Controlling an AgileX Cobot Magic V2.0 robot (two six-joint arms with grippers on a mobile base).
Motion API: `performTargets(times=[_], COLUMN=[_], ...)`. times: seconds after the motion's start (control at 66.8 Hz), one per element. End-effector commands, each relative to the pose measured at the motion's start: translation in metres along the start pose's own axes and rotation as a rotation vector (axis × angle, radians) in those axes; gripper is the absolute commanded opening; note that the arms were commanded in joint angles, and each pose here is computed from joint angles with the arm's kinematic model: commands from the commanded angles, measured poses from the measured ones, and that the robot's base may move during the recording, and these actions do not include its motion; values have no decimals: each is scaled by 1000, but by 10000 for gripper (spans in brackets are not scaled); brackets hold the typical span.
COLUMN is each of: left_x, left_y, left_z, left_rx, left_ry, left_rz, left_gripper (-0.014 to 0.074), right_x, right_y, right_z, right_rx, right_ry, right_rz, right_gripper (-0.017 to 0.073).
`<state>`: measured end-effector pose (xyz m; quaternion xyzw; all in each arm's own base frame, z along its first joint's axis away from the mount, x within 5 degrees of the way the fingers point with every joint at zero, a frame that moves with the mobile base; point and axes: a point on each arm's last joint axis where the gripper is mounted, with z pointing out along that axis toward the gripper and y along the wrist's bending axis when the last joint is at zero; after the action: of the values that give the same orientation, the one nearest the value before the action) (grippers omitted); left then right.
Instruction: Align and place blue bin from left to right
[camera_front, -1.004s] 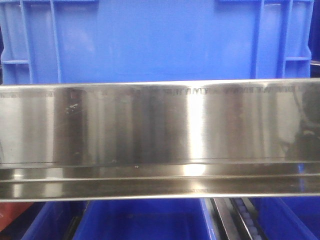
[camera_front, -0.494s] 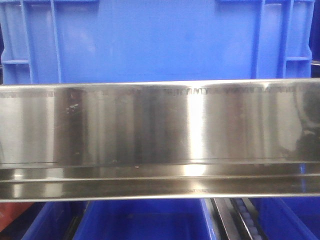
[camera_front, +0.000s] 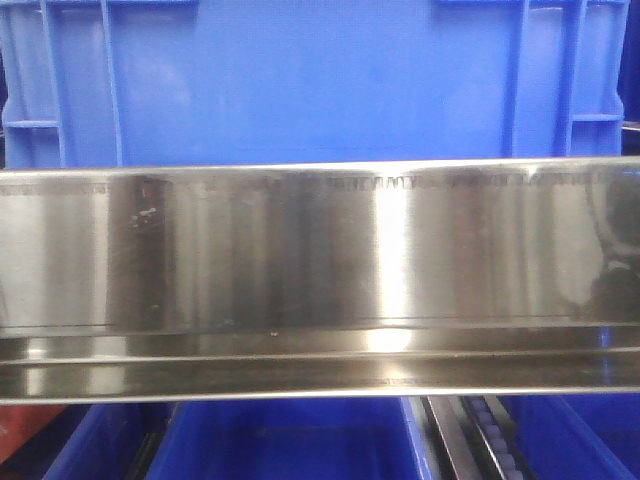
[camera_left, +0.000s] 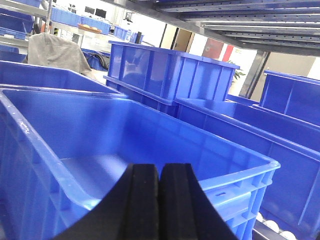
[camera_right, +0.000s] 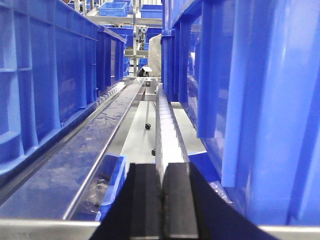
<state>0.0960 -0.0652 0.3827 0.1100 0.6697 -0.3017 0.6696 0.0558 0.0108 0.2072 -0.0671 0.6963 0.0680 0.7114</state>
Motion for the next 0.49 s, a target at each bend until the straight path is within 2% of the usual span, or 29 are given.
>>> performTargets(times=[0.0, 0.479], left_x=[-2, -2], left_y=[-2, -2], left_z=[-2, -2], left_rx=[24, 24], left_ry=[-25, -25], left_rz=[-6, -6], left_gripper=[-111, -111], right_x=[-2, -2], right_y=[0, 0], right_z=[0, 0], right_rx=[3, 3], right_ry=[-26, -26], right_rz=[3, 3], right_gripper=[-70, -70])
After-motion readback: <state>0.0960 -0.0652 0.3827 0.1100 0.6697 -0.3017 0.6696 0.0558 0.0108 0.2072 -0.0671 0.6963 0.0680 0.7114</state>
